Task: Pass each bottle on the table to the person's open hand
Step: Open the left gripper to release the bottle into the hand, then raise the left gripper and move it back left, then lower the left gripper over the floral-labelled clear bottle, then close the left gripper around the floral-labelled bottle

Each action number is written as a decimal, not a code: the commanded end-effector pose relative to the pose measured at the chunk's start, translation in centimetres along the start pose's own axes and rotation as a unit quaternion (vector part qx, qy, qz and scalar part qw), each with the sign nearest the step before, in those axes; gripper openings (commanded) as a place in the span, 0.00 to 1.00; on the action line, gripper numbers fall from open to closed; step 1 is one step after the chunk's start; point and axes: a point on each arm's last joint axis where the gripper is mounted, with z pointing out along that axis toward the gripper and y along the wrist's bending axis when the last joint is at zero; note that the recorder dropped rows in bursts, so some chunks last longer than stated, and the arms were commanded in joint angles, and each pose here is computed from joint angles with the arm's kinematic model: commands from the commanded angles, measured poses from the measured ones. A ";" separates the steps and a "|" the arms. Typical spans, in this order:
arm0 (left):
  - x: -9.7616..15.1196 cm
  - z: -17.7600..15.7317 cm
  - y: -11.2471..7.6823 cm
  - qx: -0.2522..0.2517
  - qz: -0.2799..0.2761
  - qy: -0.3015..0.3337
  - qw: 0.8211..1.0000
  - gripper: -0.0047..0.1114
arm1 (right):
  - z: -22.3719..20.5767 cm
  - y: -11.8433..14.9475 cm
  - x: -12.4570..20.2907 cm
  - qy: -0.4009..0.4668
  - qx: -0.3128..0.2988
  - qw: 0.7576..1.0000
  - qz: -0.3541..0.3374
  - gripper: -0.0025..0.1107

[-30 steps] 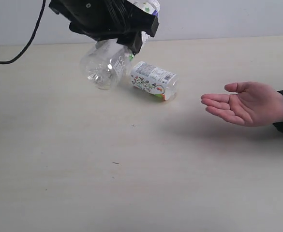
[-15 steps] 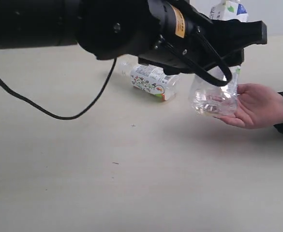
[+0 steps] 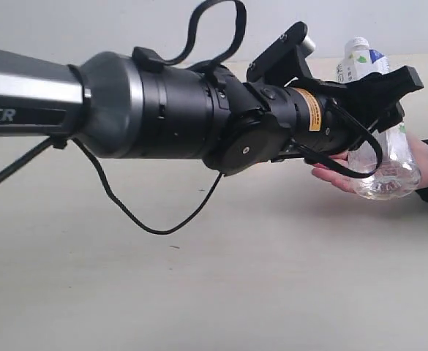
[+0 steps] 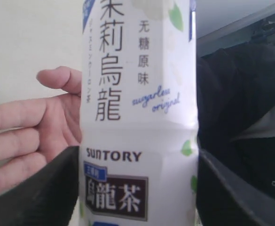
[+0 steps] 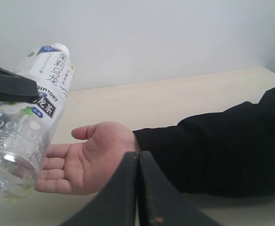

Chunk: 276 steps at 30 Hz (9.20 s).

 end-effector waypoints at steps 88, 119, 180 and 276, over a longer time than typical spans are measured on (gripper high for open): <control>-13.5 -24.4 7.0 -0.211 0.316 0.167 0.910 0.04 | 0.0 0.0 0.0 -0.005 -0.002 1.000 -0.002 0.02; -12.6 -29.0 3.8 -0.167 0.331 0.035 0.928 0.04 | 0.0 0.0 0.0 -0.005 -0.002 1.000 -0.002 0.02; -19.3 -4.0 8.2 -0.007 0.886 0.261 0.382 0.43 | 0.0 0.0 0.0 -0.005 -0.002 1.000 -0.002 0.02; -18.7 3.2 18.5 -0.051 0.887 0.235 0.395 0.84 | 0.0 0.0 0.0 -0.005 -0.002 1.000 -0.002 0.02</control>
